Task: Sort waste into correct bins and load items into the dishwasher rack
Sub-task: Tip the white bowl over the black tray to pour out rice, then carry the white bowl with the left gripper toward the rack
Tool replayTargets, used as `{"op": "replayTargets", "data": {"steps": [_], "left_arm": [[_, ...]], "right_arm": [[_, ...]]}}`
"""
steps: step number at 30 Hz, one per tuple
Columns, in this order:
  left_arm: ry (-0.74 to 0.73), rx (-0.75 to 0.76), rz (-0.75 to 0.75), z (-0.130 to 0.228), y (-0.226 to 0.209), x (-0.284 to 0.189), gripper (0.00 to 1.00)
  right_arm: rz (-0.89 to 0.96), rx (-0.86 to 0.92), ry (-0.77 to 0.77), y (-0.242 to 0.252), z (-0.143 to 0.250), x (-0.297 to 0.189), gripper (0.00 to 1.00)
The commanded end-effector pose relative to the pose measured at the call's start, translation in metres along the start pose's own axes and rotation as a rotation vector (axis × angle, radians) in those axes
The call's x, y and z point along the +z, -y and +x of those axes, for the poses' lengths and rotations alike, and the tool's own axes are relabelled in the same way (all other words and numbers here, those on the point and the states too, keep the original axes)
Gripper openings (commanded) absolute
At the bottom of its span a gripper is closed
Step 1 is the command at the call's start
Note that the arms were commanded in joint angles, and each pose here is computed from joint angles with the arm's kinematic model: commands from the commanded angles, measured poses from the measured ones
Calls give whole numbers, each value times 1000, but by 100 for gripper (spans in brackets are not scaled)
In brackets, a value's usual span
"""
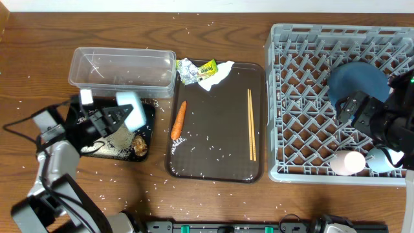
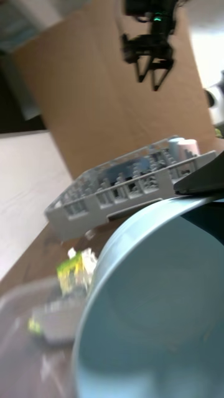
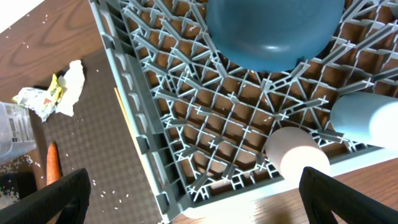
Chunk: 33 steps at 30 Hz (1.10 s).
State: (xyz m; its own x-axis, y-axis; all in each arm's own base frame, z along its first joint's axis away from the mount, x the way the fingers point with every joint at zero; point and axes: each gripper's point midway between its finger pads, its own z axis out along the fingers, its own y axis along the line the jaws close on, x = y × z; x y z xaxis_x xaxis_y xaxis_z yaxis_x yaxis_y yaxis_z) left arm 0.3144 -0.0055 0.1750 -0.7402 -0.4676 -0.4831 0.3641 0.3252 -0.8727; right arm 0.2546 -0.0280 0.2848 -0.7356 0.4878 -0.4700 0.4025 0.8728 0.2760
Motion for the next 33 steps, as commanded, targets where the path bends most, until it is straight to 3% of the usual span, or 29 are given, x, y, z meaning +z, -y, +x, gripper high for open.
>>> {"op": "replayTargets", "data": {"steps": [1,7,13,22,27,33], "left_arm": [[-37,84,56,-5,34,11,6],[-27,119,35,-33,77,40,6],[19,202,138,-37,139,100,6],[-37,136,208,34,167,203,7],[-45,19,204,69,158,256,6],[-118,-47,338,100,169,310,6]], "right_arm": [[-1,-3,14,1,-2,-4,99],[-15,-8,53,0,-2,-14,99],[-32,-13,99,-2,-2,-26,99],[-34,-12,106,-2,-3,-26,99],[-38,5,113,-3,-5,-27,99],[-37,4,112,-3,-5,-27,99]]}}
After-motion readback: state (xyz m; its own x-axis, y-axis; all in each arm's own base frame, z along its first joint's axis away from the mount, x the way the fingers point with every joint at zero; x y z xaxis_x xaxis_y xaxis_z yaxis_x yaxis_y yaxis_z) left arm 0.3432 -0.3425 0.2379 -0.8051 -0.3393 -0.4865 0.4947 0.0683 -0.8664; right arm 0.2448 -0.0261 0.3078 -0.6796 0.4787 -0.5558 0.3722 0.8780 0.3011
